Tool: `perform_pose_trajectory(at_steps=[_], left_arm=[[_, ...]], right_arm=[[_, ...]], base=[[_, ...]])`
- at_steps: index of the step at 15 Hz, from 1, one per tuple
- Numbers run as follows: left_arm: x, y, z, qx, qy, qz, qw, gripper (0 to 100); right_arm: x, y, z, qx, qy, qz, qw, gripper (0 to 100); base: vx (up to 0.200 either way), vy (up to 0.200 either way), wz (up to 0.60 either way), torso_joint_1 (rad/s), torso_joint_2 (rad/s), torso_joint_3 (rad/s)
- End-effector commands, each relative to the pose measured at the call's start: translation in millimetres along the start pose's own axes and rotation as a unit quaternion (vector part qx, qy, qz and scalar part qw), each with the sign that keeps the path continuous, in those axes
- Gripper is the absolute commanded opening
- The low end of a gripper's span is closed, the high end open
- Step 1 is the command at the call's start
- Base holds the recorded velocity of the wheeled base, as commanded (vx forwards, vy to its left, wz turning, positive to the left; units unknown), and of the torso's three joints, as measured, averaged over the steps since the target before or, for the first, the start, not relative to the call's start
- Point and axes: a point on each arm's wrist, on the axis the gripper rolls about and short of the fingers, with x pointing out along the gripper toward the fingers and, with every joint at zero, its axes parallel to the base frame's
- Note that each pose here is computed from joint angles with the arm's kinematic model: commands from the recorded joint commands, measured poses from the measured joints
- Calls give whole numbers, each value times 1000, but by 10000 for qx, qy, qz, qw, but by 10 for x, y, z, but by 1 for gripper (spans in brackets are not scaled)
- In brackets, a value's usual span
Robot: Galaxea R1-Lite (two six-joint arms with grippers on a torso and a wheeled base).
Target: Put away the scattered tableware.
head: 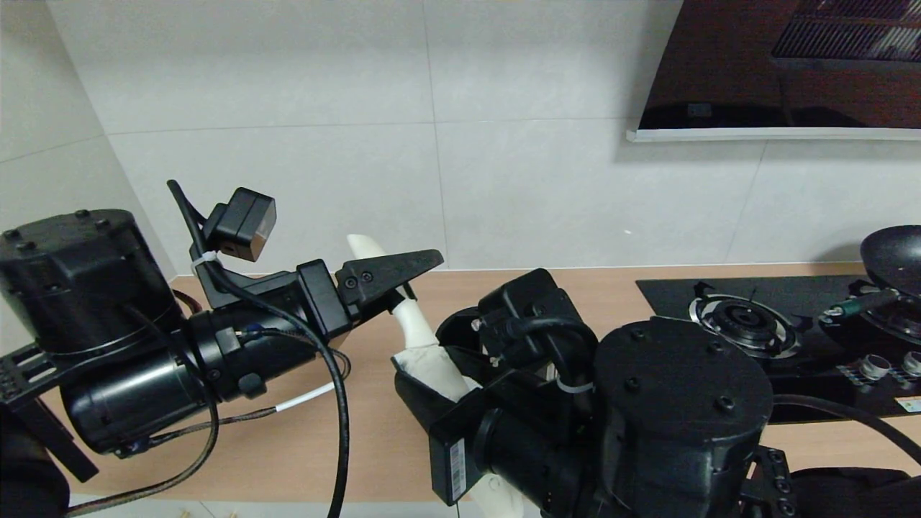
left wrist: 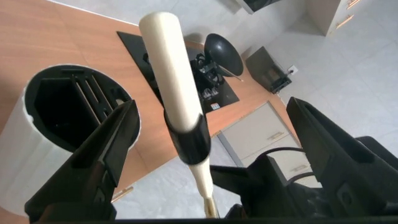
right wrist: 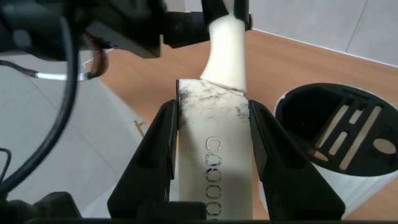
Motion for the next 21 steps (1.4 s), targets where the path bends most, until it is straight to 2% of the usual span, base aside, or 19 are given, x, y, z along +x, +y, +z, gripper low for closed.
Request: perform_pose_trajectory(at_steps=[1,12,14,15,21], left_arm=[[0,-4,4,10,-9,-7,10000,0],[6,-6,15,-15,-30,-6,10000,0],[2,-30,30,-118,-59,-48,9999,0],[-5,-34,37,-120,-75,-53,9999,0],[1,-38,45,-115,-107,-42,9999,0]], right_arm=[[-7,6,-1,1,1,12,10000,0],[-9,-22,49,46,-144,-65,9999,0],[-1,-46,57,50,-157,-101,9998,0],[2,-56,58,51,-160,-117,9998,100],[-24,-99,99,68,-226,-253,9994,100]], base=[[0,0,0,0,0,0],[0,0,0,0,0,0],[0,0,0,0,0,0],[0,0,0,0,0,0],[0,0,0,0,0,0]])
